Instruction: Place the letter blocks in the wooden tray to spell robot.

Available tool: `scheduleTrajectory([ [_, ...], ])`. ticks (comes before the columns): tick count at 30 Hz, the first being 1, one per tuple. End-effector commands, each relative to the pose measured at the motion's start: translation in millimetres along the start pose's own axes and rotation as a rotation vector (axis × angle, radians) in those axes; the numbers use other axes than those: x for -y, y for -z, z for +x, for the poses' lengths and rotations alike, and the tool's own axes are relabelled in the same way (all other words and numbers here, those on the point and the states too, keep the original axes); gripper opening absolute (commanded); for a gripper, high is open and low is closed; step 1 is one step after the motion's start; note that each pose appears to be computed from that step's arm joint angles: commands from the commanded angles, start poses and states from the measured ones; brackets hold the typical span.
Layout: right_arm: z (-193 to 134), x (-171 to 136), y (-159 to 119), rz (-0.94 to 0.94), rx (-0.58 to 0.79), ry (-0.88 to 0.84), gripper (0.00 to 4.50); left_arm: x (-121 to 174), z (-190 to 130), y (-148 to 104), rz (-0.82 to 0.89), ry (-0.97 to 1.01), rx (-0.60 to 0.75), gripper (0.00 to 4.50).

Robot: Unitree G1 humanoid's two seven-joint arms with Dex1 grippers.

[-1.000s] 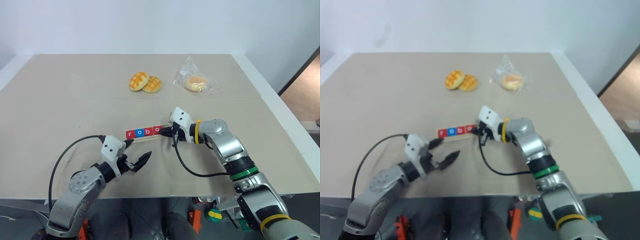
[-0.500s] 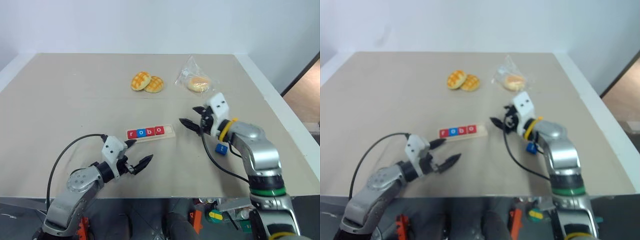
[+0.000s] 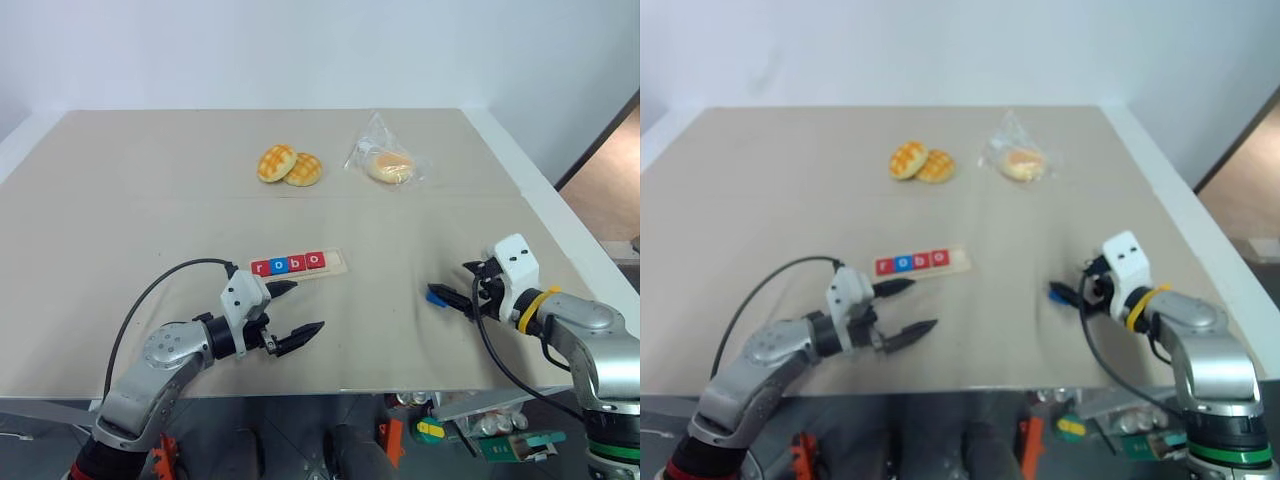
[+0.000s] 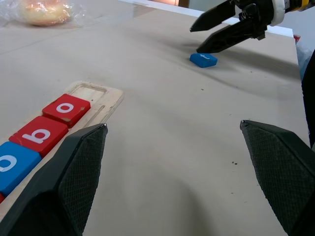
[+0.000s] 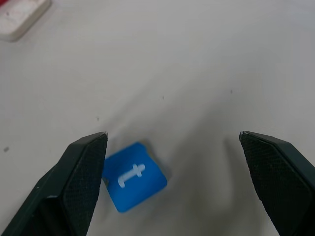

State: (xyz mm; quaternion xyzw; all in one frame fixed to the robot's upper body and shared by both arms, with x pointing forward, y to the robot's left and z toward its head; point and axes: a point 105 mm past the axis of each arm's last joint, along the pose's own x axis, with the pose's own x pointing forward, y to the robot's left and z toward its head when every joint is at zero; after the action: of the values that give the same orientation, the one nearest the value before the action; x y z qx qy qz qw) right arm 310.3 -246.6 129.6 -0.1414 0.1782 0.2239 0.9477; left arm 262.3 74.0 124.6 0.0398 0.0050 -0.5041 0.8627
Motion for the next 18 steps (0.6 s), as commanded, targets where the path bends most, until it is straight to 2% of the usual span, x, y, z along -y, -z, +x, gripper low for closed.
scheduleTrajectory([
  [1, -5.3, 1.8, -6.9, -0.026, 0.028, -0.017, 4.43, 2.8, 2.1, -11.2, 0.032, 0.027, 0.047, 4.5],
  [11, -8.5, -0.5, 7.4, -0.117, -0.047, -0.138, 4.43, 7.7, 3.2, -10.7, 0.062, 0.086, 0.036, 4.5],
  [18, -6.5, 0.1, 14.0, -0.153, -0.054, -0.163, 4.43, 9.3, 2.2, -8.0, 0.042, 0.078, 0.033, 4.5],
])
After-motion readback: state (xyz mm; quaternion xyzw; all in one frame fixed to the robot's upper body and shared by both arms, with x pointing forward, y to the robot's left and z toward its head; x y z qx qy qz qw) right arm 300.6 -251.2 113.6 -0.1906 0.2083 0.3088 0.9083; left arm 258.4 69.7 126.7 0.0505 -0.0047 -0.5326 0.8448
